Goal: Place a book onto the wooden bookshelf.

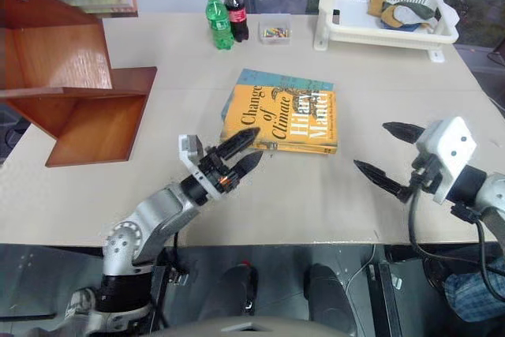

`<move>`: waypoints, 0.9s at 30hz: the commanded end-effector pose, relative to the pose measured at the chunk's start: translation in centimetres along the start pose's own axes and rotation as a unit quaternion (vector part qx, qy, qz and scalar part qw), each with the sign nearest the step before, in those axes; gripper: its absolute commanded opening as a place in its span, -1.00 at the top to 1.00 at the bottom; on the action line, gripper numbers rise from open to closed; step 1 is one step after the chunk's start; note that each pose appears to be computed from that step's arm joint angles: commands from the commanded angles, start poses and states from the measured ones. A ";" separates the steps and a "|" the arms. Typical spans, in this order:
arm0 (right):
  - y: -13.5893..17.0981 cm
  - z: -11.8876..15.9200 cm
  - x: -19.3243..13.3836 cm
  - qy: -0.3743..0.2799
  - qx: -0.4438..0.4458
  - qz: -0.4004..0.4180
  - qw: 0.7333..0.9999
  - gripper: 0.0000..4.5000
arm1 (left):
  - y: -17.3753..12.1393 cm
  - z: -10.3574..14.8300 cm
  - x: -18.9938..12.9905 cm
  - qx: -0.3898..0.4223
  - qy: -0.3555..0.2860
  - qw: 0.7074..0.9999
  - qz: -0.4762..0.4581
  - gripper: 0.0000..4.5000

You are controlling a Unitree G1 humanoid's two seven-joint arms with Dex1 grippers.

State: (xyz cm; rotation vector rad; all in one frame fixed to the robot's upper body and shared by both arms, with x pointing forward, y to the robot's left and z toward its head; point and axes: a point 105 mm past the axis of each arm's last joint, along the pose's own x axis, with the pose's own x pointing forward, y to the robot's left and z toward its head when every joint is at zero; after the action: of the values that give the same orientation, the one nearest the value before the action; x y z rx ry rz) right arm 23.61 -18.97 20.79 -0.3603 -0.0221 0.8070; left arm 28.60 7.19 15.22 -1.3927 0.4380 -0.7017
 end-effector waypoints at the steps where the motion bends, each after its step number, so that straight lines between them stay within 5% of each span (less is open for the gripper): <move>1: 1.8 1.6 -1.0 -0.034 -0.006 0.017 0.999 -0.99 | 0.7 0.2 0.8 -0.039 -0.020 0.999 0.032 -1.00; 27: 3.6 1.0 -1.4 -0.024 0.016 0.028 0.999 -0.99 | 3.4 -1.8 7.3 -0.103 -0.011 0.988 0.115 -1.00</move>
State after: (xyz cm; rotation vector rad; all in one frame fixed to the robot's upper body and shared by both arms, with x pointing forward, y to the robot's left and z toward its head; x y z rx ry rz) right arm 20.32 -17.56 19.62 -0.2733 0.0069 0.8738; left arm 33.27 2.23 12.10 -1.4816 0.6563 -0.4296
